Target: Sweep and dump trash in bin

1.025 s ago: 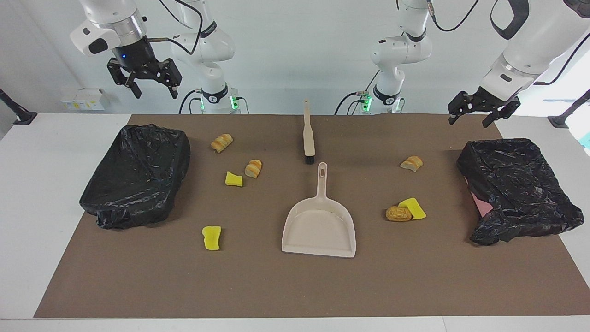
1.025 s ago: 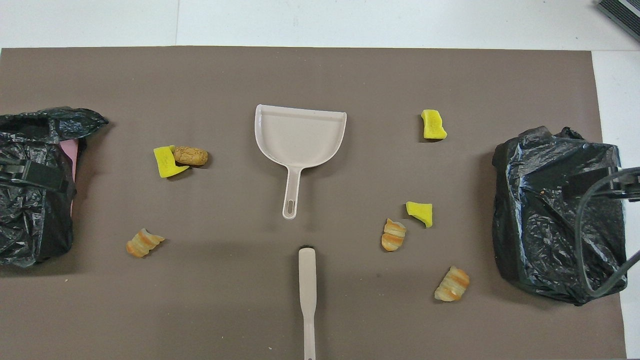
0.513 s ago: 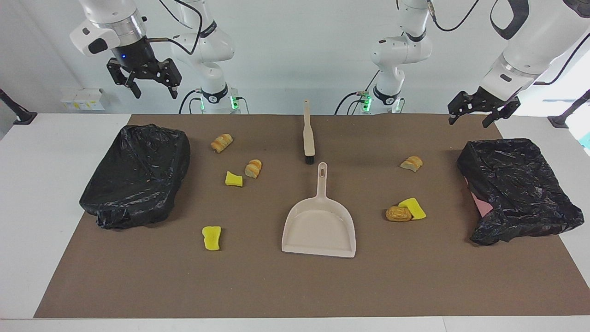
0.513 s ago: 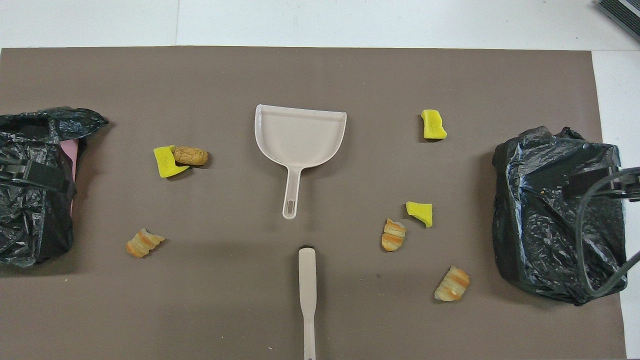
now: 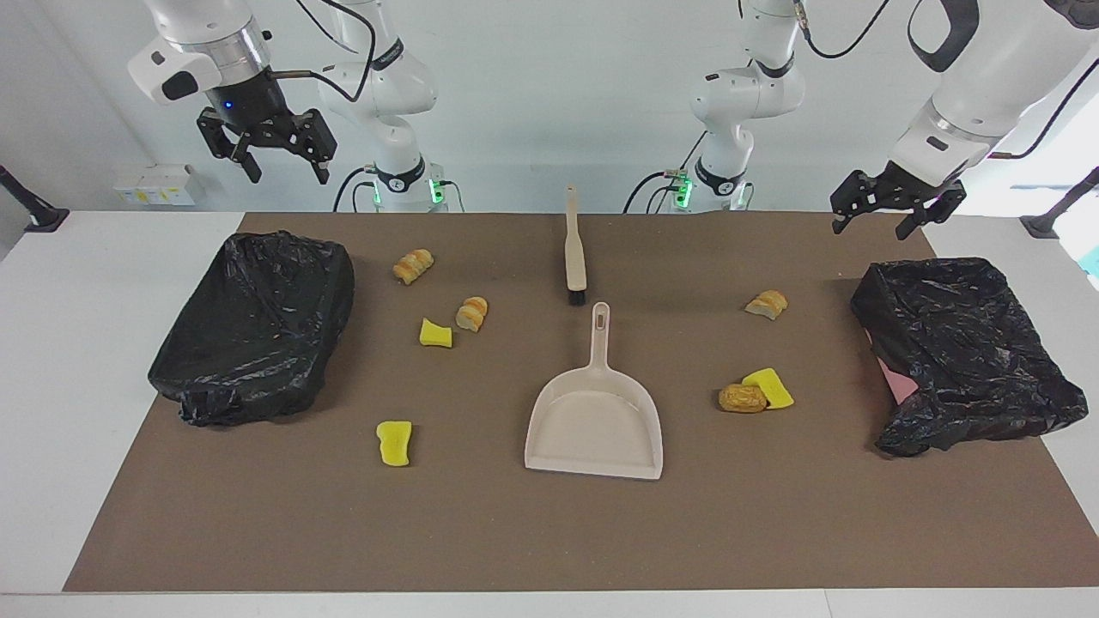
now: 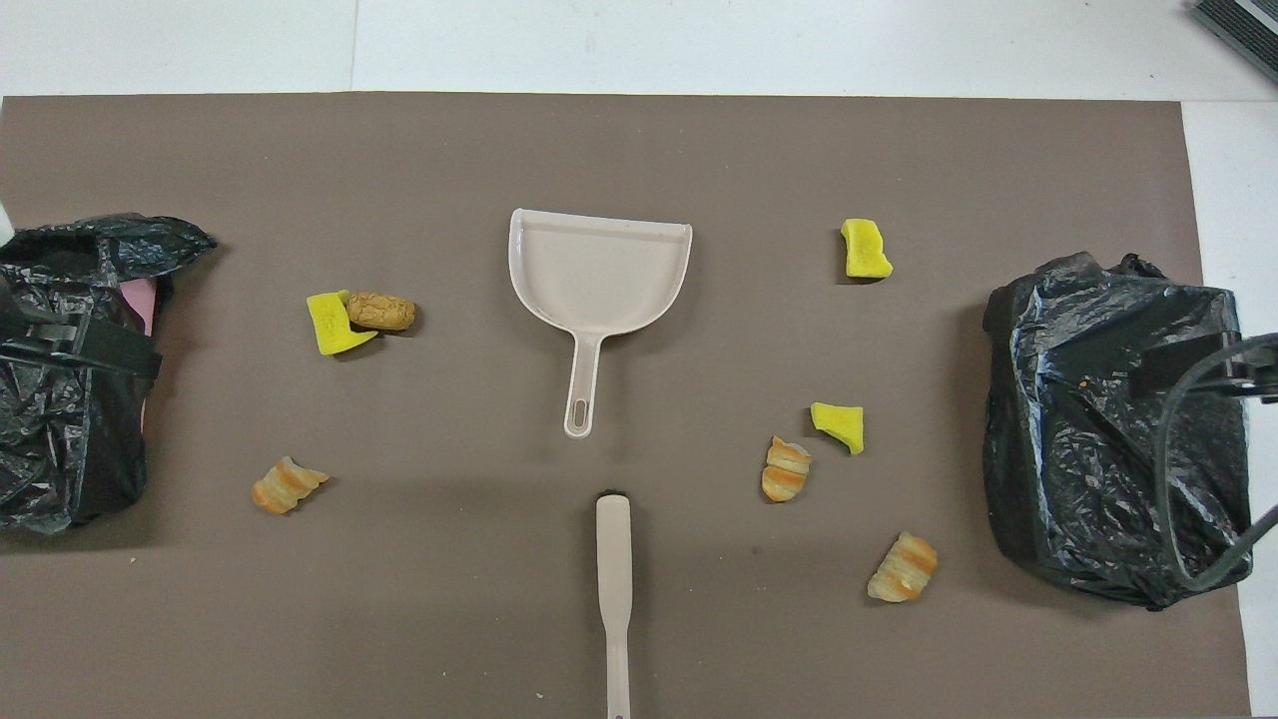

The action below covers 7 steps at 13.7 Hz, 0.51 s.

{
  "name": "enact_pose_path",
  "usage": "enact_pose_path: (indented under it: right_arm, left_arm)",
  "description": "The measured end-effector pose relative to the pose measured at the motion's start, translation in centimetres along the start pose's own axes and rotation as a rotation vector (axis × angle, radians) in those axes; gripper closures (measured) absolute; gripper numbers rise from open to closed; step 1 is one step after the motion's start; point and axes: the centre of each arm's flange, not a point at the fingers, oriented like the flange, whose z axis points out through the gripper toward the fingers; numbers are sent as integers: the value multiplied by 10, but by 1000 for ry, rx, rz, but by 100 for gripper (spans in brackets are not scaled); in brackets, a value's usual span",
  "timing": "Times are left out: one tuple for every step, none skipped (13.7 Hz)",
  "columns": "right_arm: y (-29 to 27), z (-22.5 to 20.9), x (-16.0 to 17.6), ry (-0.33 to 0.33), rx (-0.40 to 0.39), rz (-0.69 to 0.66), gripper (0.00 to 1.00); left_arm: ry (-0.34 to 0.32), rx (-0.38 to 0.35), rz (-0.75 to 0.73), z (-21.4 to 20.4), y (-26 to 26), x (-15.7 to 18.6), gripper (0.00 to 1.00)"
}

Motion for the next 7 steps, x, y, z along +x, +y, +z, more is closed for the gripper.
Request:
enact_pose_path:
  right_arm:
    - [0, 0, 0, 0, 0, -1, 0]
    - [-1, 0, 0, -1, 0, -1, 0]
    - [0, 0, 0, -1, 0, 1, 0]
    - [2, 0, 0, -1, 0, 4, 0]
    - [4, 0, 0, -1, 1, 7, 0]
    - [5, 0, 0, -1, 1, 10, 0]
    - [5, 0, 0, -1, 1, 10, 0]
  left_arm:
    - [0, -5, 10, 2, 11, 1, 0]
    - [2, -7, 27, 7, 26, 1, 0]
    - [7, -4, 36, 14, 44, 1, 0]
    - [10, 0, 33, 21, 61, 0, 0]
    - [13, 4, 31, 30, 77, -4, 0]
    - [15, 8, 39, 39, 93, -9, 0]
    - [17, 11, 49, 46, 108, -14, 0]
